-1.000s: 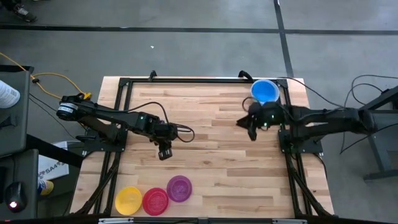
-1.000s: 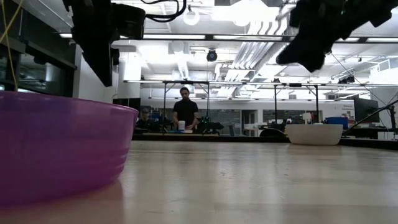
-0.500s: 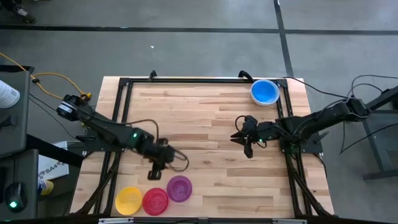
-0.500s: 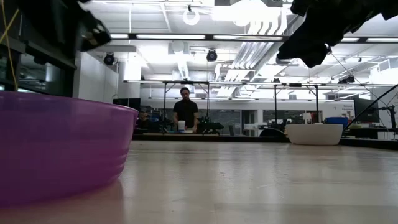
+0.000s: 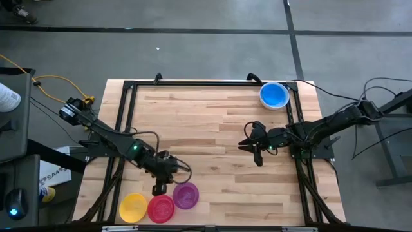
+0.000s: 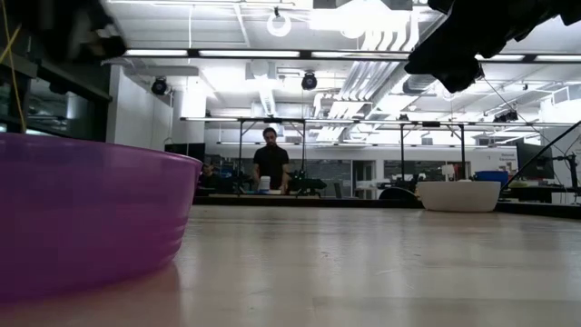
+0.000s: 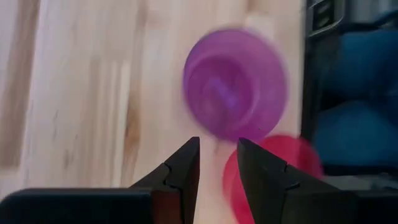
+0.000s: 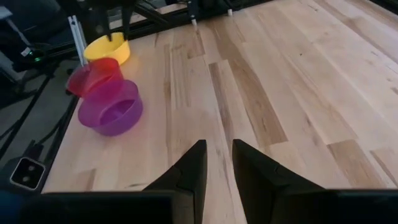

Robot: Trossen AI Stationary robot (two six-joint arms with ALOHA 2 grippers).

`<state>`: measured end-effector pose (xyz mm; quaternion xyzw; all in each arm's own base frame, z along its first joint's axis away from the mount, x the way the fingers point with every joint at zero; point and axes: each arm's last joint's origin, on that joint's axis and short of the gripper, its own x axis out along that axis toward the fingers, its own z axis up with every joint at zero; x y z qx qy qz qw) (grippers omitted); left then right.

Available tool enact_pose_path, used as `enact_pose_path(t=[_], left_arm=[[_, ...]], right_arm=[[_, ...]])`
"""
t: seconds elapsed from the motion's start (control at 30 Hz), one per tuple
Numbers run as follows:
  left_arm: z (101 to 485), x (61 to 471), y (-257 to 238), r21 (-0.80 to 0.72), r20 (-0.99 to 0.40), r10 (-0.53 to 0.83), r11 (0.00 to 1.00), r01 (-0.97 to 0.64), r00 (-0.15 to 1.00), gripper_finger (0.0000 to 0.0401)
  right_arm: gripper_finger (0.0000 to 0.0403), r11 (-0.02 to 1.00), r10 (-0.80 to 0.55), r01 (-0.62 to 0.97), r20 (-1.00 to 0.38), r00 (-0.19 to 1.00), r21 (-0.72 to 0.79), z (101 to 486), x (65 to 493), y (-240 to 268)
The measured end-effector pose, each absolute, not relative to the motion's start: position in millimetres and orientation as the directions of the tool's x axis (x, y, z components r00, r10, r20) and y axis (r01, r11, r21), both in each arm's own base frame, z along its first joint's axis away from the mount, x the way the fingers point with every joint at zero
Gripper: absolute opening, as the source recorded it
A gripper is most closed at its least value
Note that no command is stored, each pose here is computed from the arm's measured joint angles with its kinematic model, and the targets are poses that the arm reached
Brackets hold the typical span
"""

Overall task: Nest bowls inside each other
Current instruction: Stack the yellow bowl on the blue bowl

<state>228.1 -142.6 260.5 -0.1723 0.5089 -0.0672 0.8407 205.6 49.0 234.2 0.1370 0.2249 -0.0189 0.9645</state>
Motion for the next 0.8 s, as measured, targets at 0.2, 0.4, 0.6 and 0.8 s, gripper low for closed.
enact_pose_path(t=[0.2, 0.4, 0.6, 0.8], left_arm=[[254, 202, -160, -0.275, -0.894, -0.194, 0.949, -0.155, 0.403, 0.0109], [253, 180, -182, -0.302, -0.902, -0.225, 0.939, -0.165, 0.369, 0.0109], [250, 159, -192, -0.282, -0.934, -0.215, 0.934, -0.22, 0.285, 0.0109], [250, 142, -203, -0.283, -0.94, -0.224, 0.933, -0.222, 0.257, 0.0109]], right_arm=[[0.007, 0.963, 0.05, 0.072, -0.439, 0.897, 0.258, 234, 204, 55], [0.007, 0.956, 0.058, 0.072, -0.425, 0.903, 0.283, 236, 204, 56], [0.007, 0.955, 0.059, 0.073, -0.424, 0.904, 0.289, 236, 204, 56], [0.007, 0.954, 0.058, 0.074, -0.424, 0.904, 0.29, 236, 205, 56]])
